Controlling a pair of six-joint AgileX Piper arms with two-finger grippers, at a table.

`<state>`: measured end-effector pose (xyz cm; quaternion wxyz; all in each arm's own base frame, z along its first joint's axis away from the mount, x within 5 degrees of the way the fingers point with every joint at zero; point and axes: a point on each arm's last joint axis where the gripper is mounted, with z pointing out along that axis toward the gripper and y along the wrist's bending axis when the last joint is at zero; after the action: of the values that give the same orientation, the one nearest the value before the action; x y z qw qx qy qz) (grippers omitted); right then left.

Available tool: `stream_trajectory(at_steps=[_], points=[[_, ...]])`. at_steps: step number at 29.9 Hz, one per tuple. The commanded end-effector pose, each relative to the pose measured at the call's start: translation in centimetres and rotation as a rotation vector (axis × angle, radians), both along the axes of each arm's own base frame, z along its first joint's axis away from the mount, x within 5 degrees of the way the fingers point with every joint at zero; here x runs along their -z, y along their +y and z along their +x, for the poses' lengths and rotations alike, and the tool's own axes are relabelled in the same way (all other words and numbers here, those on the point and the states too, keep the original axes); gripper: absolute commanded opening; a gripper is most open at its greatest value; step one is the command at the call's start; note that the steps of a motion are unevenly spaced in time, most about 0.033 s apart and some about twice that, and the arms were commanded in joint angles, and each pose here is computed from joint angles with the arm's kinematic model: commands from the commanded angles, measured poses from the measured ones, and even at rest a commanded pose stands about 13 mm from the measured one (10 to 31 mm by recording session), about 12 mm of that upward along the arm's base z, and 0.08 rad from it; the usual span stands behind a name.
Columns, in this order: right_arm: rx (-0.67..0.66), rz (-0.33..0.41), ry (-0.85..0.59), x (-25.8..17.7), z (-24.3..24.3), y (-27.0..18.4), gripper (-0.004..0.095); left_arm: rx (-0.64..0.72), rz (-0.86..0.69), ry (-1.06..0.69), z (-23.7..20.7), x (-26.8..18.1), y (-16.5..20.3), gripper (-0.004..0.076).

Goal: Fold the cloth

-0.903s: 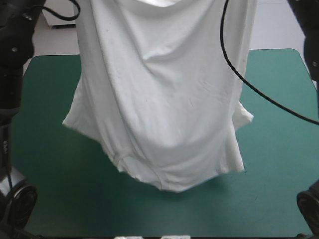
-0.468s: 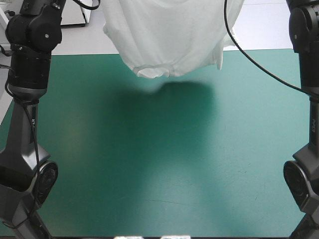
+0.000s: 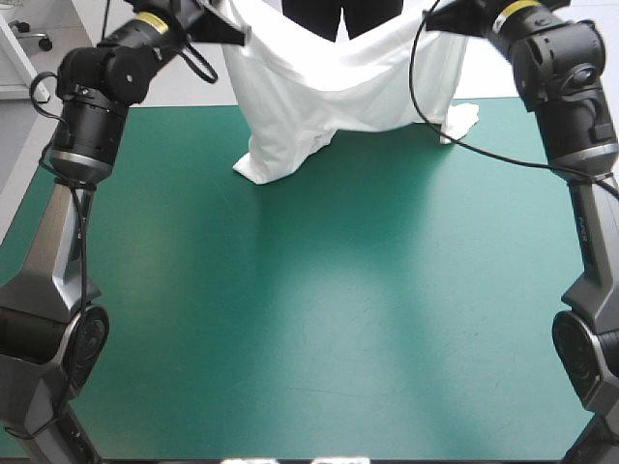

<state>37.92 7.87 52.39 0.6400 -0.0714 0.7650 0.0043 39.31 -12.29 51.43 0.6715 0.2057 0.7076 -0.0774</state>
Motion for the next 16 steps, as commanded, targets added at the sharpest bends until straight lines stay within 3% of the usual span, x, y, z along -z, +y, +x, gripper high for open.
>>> stream_trajectory(at_steps=[1,9,16], points=[[0.006,-0.063,-0.024,-0.8,-2.4,-0.9,-0.0017,0.001,-0.032,-0.006,-2.6,-1.0,0.7,-0.0009],[0.001,-0.118,0.271,6.4,-5.2,-1.6,-0.0017,0.017,0.021,0.271,-5.2,6.1,1.2,-0.0009],[-0.015,-0.126,0.400,10.7,-9.5,-2.4,-0.0017,0.032,0.057,0.361,-11.0,9.7,2.6,-0.0009]])
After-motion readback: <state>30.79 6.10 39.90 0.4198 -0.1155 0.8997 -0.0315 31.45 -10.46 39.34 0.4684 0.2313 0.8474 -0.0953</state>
